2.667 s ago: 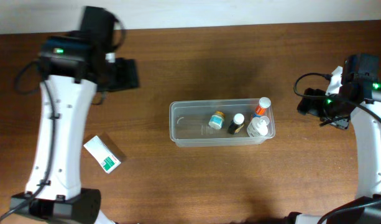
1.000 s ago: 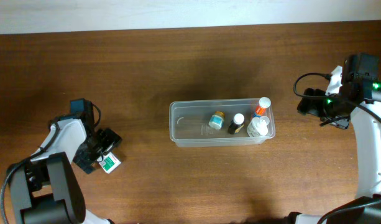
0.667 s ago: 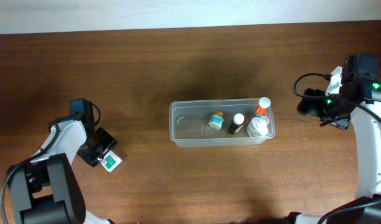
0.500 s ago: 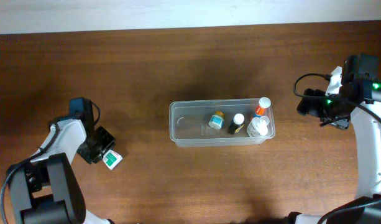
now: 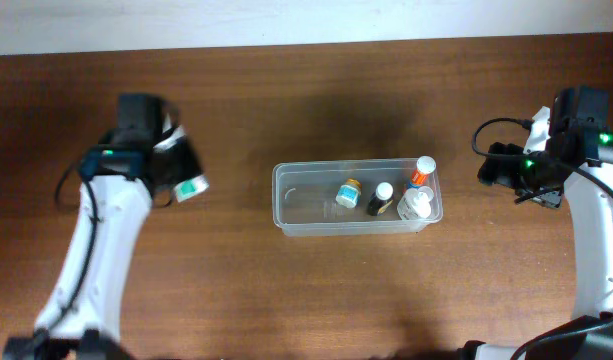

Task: Pack container
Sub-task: 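Lay the medicine box into the container's left end and release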

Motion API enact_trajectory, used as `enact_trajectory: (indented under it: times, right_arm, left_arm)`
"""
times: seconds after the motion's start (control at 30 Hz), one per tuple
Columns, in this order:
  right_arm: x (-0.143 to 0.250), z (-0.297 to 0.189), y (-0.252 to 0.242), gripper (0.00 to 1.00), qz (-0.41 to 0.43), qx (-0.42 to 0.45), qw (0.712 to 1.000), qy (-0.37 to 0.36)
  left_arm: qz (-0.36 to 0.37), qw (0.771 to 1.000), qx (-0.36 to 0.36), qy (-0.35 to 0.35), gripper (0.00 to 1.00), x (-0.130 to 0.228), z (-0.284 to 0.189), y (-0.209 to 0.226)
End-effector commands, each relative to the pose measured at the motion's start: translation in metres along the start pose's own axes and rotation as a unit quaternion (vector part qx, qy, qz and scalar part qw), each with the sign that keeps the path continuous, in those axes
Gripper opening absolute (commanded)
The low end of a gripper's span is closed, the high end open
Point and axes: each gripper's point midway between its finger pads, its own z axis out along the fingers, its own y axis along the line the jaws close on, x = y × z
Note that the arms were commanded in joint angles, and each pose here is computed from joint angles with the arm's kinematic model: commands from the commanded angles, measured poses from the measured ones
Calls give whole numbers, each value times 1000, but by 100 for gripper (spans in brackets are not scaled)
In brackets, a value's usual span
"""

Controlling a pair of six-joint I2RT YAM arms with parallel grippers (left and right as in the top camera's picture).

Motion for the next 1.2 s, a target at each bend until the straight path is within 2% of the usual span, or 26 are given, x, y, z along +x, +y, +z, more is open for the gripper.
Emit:
enact_trajectory:
  times: [0.0,0.07,0.2,0.27,0.3,0.5,0.63,0.7,0.83,0.93,0.97,1.03,1.1,1.17]
  right_arm:
    - [-3,-1,1,86,-3,-3,1000,-4]
    - [-3,-1,1,86,-3,-3,1000,-4]
    - [-3,-1,1,86,-3,-3,1000,-4]
    - [-3,-1,1,86,-3,-3,1000,-4]
    - [-3,-1,1,86,-3,-3,1000,-4]
    - [-3,-1,1,86,-3,-3,1000,-4]
    - [-3,-1,1,86,-3,-3,1000,-4]
    - [-3,-1,1,86,-3,-3,1000,-4]
    - [-4,-1,1,86,-3,-3,1000,-6]
    - [-5,-2,1,86,-4,-3,1000,-10]
    - [-5,-2,1,86,-4,-3,1000,-10]
    - [-6,-1,2,86,-7,-4,1000,-12]
    - [-9,-1,6,86,-27,-7,999,-19]
    - [-15,-1,15,86,-44,-11,998,-31]
  left_arm:
    - [251,964,64,-59,36,0,-34,-77]
    - [362,924,96,-74,25,18,-37,-122]
    - [491,857,135,-86,26,52,-31,-182]
    - [518,838,147,-86,38,65,-21,-203]
    - [524,834,151,-84,39,71,-15,-211]
    - [548,821,153,-35,39,104,31,-226]
    - [553,821,141,2,41,118,53,-218]
    - [554,823,129,-1,61,114,53,-215]
    - [548,827,124,-39,79,91,20,-219]
    - [530,837,100,-90,99,59,-26,-209]
    - [513,848,87,-105,99,47,-38,-201]
    - [446,883,58,-135,99,19,-62,-173]
    - [356,921,42,-151,99,-7,-80,-136]
    - [272,948,23,-161,99,-28,-88,-101]
